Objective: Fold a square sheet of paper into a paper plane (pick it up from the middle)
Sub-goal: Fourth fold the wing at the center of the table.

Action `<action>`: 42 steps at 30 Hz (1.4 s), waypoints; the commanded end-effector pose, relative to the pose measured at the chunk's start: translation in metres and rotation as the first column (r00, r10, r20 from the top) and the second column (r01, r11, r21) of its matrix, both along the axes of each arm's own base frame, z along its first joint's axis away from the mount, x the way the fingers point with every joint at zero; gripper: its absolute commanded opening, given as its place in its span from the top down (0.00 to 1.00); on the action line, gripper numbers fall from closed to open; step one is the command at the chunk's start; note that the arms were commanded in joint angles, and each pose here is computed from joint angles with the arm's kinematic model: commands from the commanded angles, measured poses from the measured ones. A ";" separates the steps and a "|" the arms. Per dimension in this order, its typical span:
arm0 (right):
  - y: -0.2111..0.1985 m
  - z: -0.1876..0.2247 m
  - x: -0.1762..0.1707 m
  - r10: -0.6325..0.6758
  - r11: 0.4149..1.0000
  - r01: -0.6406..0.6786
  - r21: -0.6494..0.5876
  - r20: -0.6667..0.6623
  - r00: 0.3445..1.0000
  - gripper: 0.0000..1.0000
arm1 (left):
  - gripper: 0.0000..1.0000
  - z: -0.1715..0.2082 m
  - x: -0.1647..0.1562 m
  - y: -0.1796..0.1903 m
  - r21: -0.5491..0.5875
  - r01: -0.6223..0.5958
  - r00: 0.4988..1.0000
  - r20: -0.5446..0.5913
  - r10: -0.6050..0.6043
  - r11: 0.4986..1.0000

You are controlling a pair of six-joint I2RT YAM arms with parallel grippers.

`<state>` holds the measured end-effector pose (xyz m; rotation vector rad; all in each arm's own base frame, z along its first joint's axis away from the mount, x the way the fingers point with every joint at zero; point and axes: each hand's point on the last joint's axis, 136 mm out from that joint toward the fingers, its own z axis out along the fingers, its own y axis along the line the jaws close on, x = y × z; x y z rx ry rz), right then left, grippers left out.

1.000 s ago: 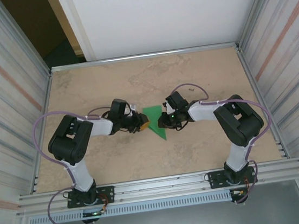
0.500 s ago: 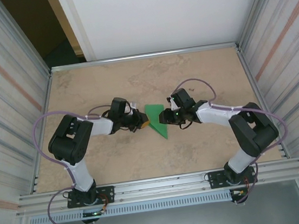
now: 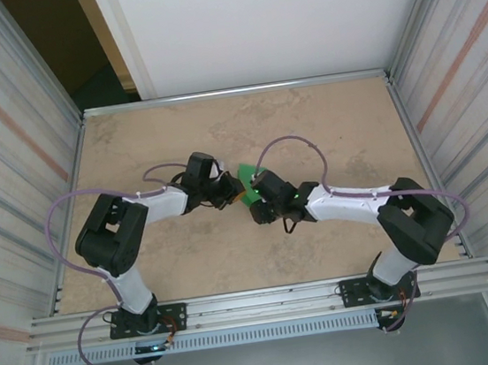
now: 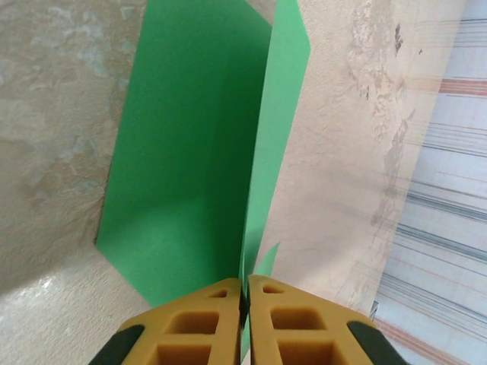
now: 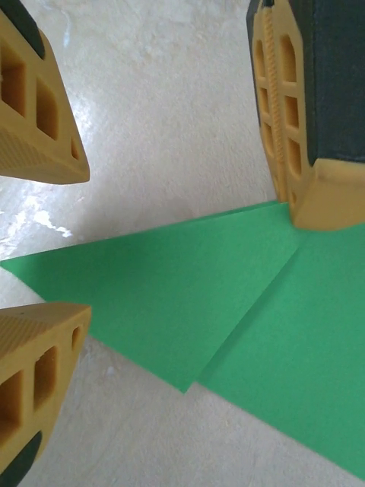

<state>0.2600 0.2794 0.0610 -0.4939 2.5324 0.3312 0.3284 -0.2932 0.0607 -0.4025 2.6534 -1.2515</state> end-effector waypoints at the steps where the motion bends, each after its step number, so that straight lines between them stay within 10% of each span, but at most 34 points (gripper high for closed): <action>1: -0.005 -0.006 0.010 -0.034 0.993 0.040 -0.108 0.060 0.998 0.57 | 0.88 0.010 0.004 -0.002 0.000 -0.017 1.000 0.002 0.017 1.000; 25: -0.014 -0.022 0.016 -0.033 0.975 0.054 -0.217 0.099 0.995 0.75 | 0.86 0.014 0.000 -0.004 -0.002 0.005 1.000 -0.020 -0.005 1.000; 42: 0.008 -0.025 0.000 0.130 0.991 -0.130 -0.036 -0.008 0.991 0.95 | 0.57 0.032 0.007 0.070 -0.003 -0.156 0.987 0.044 0.156 0.988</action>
